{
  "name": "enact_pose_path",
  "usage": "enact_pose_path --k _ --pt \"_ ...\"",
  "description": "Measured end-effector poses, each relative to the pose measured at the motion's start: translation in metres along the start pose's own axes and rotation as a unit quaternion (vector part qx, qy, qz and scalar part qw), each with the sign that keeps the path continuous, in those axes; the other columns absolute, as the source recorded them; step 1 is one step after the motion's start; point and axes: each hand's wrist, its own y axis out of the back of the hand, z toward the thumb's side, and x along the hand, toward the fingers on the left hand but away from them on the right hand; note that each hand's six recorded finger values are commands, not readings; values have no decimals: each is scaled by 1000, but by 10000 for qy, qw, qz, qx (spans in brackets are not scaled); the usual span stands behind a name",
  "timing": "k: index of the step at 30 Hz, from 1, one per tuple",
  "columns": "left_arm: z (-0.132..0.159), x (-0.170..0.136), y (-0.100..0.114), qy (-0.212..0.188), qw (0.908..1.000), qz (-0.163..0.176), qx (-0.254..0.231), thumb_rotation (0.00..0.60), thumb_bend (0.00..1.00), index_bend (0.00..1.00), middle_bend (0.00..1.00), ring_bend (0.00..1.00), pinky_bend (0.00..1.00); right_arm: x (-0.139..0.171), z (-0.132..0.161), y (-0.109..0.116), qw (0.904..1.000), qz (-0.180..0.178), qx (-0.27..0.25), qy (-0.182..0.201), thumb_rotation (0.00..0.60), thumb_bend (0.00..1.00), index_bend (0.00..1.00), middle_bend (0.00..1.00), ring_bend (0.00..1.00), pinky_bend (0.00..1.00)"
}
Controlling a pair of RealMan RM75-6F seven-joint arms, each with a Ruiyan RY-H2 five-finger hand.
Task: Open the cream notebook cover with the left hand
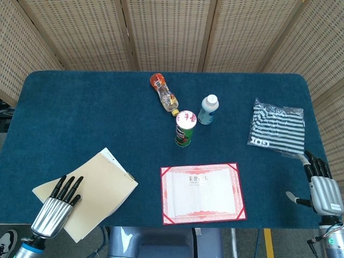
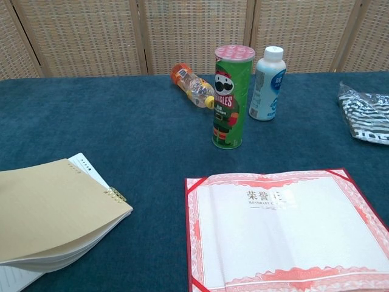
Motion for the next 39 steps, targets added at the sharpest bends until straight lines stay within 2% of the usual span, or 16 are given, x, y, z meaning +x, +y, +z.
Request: enact_pose_path --k 7,14,20,28,39 --pt "-4 25 15 -4 9992 401 -19 600 686 824 0 0 0 0 0 0 10000 0 -6 -6 600 52 30 0 0 0" --pt "-11 66 37 40 9961 882 42 600 685 824 0 0 0 0 0 0 10000 14 -19 -11 600 53 30 0 0 0" --pt "-19 103 57 106 9931 1160 149 600 683 824 0 0 0 -1 0 -1 10000 24 -32 -6 600 52 30 0 0 0" --pt "-16 134 70 89 9902 1353 326 600 682 824 0 0 0 -1 0 0 10000 23 -57 -6 600 51 30 0 0 0" --pt "-11 169 66 102 9891 1355 560 600 679 824 0 0 0 -1 1 -1 10000 47 -88 -4 600 51 30 0 0 0"
